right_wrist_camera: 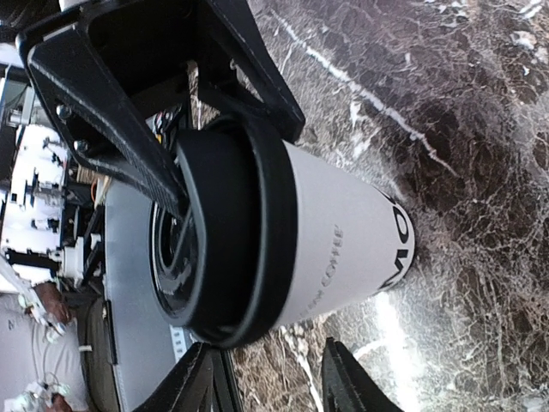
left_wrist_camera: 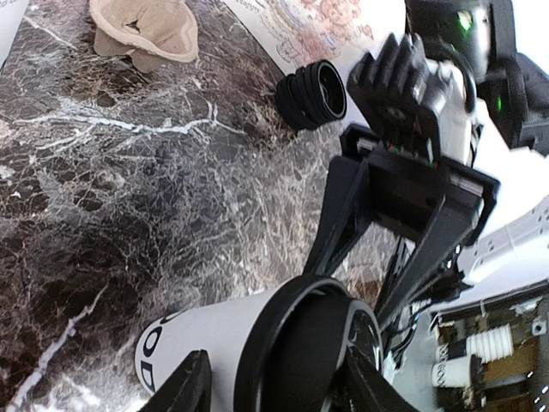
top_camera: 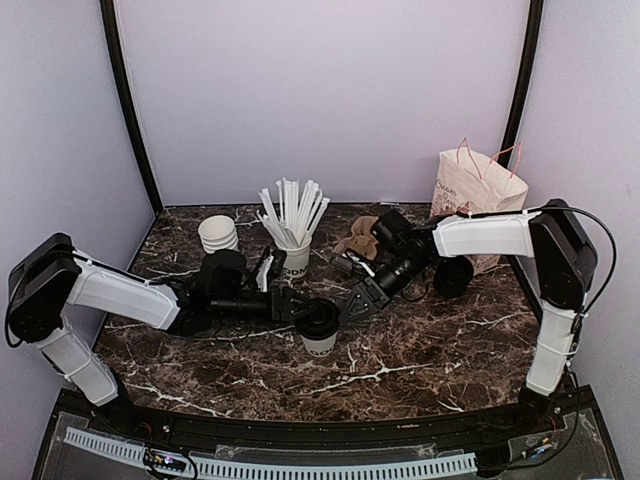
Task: Pack the takeout coffee
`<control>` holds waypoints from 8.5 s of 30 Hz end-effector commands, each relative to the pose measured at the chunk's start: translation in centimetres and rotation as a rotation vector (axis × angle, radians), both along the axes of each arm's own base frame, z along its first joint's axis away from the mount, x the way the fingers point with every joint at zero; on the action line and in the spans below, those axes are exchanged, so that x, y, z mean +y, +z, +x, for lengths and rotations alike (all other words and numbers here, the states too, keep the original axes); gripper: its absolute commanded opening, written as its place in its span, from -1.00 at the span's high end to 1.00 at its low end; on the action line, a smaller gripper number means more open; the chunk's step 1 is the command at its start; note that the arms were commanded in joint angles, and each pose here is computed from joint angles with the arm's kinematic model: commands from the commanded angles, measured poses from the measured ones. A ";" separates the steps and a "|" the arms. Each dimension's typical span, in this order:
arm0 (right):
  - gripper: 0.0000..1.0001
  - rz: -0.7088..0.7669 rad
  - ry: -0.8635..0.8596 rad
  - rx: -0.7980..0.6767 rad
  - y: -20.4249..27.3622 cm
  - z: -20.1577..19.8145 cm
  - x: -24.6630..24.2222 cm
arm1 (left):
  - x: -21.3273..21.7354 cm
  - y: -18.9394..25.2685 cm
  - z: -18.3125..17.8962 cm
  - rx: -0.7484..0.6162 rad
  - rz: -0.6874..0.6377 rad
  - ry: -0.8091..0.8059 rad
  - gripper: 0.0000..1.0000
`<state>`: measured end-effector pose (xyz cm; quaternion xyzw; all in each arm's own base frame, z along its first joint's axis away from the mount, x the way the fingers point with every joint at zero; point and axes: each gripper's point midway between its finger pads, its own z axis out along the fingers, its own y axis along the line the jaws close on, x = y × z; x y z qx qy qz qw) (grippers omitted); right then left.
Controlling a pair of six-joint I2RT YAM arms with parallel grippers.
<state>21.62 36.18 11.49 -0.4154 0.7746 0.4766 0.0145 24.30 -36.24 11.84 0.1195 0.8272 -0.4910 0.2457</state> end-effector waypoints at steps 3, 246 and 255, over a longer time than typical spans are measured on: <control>0.06 0.034 0.070 -0.075 2.9 -1.0 -0.6 | 0.4 -1.0 -3.2 -0.027 0.129 -0.170 -0.10; 0.76 -0.314 0.501 -1.110 1.4 -5.8 1.5 | -0.5 -4.2 -0.1 0.031 0.168 -0.114 0.10; 0.68 -0.271 0.474 -1.085 3.8 -6.0 3.2 | -0.6 -4.4 -0.1 0.036 0.168 -0.113 0.10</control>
